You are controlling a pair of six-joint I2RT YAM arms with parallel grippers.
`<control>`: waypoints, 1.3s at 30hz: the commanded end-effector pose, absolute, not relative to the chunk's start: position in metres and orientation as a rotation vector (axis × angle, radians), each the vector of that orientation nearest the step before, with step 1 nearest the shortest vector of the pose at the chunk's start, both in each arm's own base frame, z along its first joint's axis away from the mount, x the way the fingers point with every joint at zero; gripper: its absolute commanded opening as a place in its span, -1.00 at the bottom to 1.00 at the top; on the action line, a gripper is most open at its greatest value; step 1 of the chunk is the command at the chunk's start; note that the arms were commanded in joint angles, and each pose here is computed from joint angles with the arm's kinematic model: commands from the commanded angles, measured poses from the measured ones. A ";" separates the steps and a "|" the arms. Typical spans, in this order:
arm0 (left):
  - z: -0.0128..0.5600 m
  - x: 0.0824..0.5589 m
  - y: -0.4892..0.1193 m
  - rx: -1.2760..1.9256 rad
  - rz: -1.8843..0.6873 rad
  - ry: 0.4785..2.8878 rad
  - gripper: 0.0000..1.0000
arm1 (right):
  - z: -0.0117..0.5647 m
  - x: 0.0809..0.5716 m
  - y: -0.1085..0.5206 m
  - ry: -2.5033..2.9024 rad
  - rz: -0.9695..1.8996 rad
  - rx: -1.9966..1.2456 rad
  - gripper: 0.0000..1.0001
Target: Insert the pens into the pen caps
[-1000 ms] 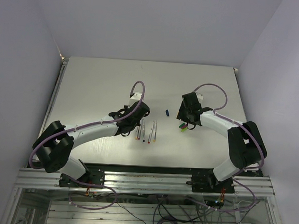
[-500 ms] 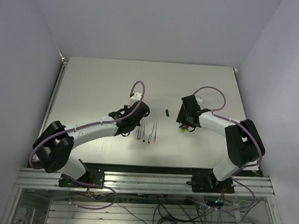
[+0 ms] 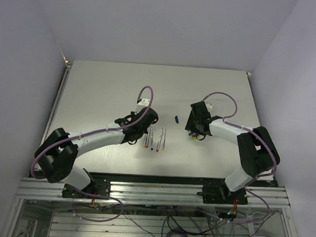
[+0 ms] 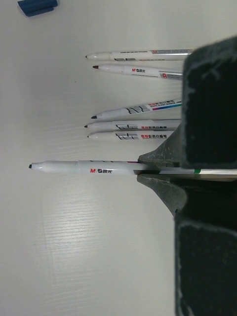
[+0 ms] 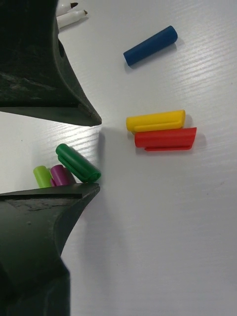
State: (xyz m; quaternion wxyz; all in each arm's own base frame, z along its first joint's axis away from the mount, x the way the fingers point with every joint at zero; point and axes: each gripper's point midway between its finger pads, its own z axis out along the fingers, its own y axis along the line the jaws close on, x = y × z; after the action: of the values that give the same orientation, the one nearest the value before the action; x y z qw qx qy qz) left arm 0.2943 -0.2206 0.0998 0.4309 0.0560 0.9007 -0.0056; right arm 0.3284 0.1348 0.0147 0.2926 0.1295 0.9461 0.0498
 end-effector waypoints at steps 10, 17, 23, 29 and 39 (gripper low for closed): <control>0.105 0.291 -0.214 0.091 -0.010 2.238 -0.86 | -0.011 0.289 0.138 2.669 0.048 0.298 -0.04; 0.107 0.292 -0.213 0.094 0.002 2.234 -0.86 | -0.016 0.287 0.157 2.696 0.115 0.180 -0.12; 0.107 0.294 -0.217 0.101 -0.006 2.231 -0.86 | -0.014 0.282 0.159 2.705 0.060 0.117 -0.10; 0.102 0.293 -0.220 0.108 -0.018 2.241 -0.86 | -0.016 0.274 0.148 2.711 -0.002 0.140 -0.07; 0.101 0.295 -0.222 0.122 -0.018 2.242 -0.86 | -0.021 0.261 0.143 2.748 -0.062 0.138 -0.09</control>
State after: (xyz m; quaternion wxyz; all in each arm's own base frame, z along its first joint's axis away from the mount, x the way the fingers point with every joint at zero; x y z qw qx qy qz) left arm 0.2922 -0.2166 0.0977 0.4268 0.0468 0.9031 0.0006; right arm 0.3104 0.1677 0.0121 0.2825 0.0574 0.9569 0.0361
